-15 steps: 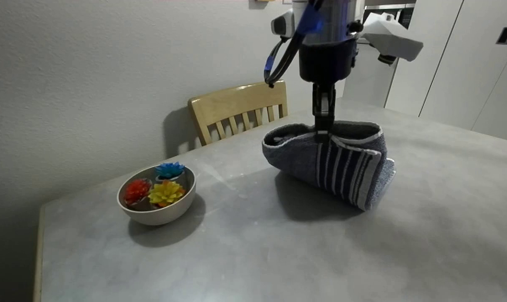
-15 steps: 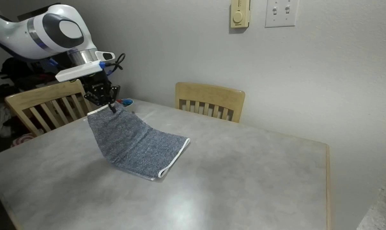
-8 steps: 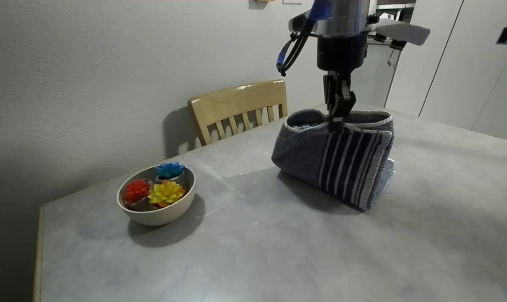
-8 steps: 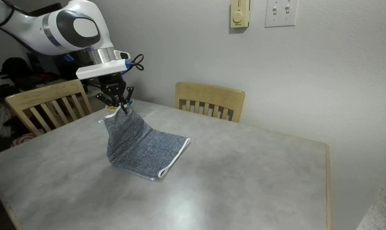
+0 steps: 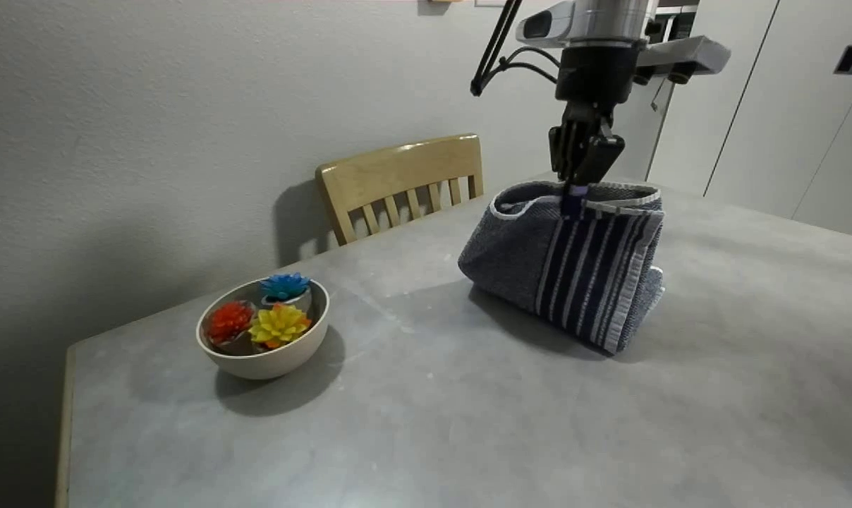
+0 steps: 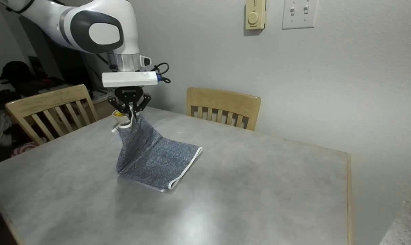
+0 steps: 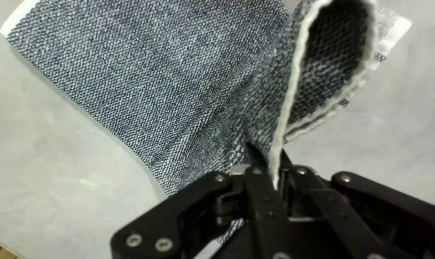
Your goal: Fold the towel
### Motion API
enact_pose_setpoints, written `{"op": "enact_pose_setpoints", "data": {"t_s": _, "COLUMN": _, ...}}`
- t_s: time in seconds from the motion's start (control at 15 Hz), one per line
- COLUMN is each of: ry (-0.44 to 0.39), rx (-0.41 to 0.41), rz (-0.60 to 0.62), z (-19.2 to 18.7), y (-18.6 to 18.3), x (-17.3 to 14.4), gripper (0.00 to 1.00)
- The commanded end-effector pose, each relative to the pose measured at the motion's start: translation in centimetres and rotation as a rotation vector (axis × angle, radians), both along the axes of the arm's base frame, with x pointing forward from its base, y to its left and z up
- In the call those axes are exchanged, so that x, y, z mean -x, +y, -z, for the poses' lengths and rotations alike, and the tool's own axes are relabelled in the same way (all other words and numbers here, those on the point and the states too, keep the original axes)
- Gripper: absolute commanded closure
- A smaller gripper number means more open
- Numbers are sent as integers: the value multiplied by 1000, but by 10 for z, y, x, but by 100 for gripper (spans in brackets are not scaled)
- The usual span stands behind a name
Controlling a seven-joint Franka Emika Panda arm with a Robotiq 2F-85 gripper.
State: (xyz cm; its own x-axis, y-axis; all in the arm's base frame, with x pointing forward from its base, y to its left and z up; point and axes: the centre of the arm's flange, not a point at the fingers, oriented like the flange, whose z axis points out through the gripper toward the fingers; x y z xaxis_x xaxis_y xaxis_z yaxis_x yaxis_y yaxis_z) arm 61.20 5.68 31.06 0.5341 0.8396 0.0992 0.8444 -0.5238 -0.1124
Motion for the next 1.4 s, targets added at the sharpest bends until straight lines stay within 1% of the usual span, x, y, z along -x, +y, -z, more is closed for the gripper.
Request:
{"op": "enact_pose_setpoints", "data": {"t_s": 0.0, "ry": 30, "rx": -153, "rz": 86, "z": -11, "y": -33, "x": 8, "gripper": 98}}
{"op": "enact_pose_setpoints", "data": {"t_s": 0.27, "ry": 75, "rx": -269, "rz": 323, "z": -12, "y": -69, "x": 17, "gripper": 98}}
{"op": "enact_pose_setpoints", "data": {"t_s": 0.53, "ry": 130, "rx": -303, "rz": 544, "z": -8, "y": -114, "x": 27, "gripper": 98}}
{"op": "enact_pose_setpoints", "data": {"t_s": 0.73, "ry": 188, "rx": -336, "rz": 610, "z": 2, "y": -143, "x": 30, "gripper": 98}}
{"op": "enact_pose_setpoints", "data": {"t_s": 1.0, "ry": 303, "rx": -429, "rz": 648, "z": 26, "y": -174, "x": 32, "gripper": 98}}
{"op": "enact_pose_setpoints", "data": {"t_s": 1.2, "ry": 334, "rx": -452, "rz": 615, "z": 44, "y": -192, "x": 29, "gripper": 98}}
{"op": "enact_pose_setpoints", "data": {"t_s": 1.33, "ry": 333, "rx": -459, "rz": 574, "z": 49, "y": -200, "x": 25, "gripper": 98}}
